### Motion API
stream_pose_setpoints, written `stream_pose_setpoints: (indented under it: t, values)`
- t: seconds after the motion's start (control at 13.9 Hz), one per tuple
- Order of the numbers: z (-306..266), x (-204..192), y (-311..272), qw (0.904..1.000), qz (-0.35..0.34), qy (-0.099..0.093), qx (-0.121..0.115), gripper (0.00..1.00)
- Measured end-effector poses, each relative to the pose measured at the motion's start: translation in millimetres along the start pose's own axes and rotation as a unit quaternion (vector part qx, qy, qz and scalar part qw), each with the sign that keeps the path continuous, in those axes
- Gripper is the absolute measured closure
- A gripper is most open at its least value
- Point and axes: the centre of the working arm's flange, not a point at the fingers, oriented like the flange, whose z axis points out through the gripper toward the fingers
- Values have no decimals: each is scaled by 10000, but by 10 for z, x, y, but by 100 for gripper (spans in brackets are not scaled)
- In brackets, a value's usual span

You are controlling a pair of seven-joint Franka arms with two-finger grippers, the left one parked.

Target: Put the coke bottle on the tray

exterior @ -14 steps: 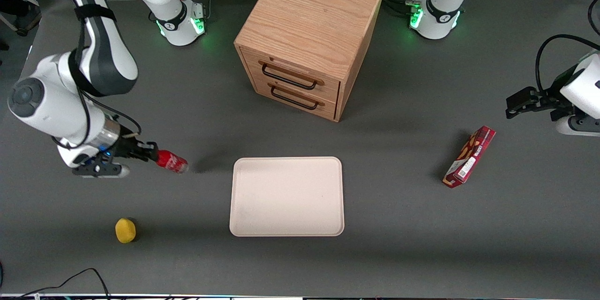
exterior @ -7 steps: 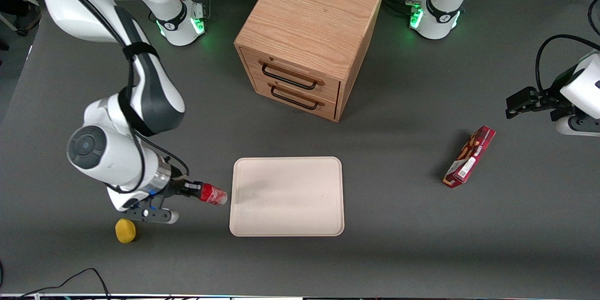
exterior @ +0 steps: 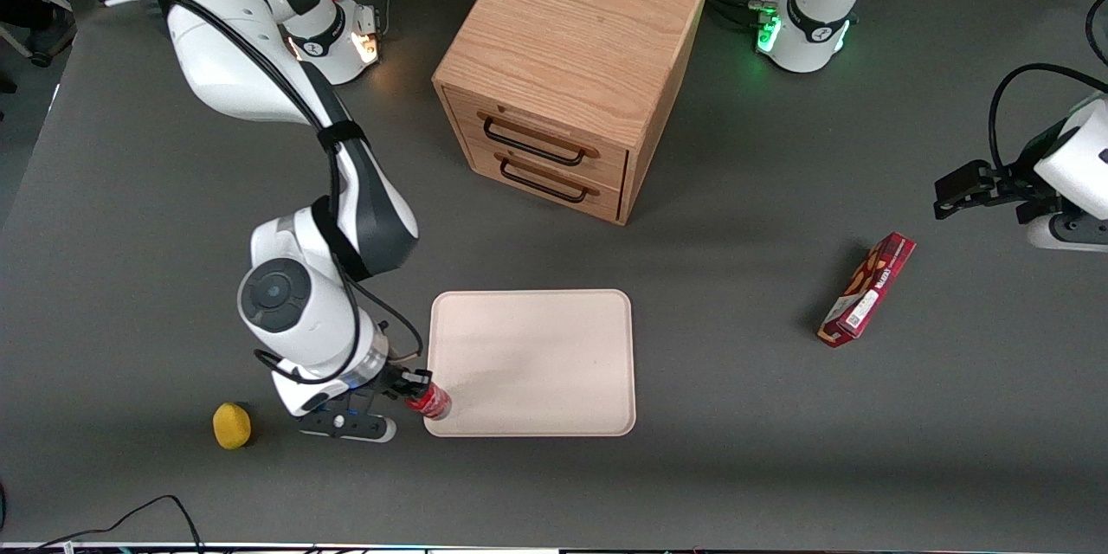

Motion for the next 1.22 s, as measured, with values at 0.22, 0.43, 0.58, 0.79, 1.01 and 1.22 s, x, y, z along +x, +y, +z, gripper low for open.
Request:
stream_pose_setpoints:
  t: [0.22, 0.43, 0.58, 0.79, 1.01, 1.22]
  values:
    - [93, -25, -52, 10000, 69, 1, -2, 70]
    - [135, -30, -45, 10000, 83, -22, -18, 70]
    - [140, -31, -47, 10000, 86, -22, -18, 53]
    - [80, -9, -58, 10000, 88, 23, 6, 22]
    - [-101, 16, -11, 9999, 106, -83, -105, 0]
    - [-956, 171, 327, 9998, -50, -89, -179, 0]
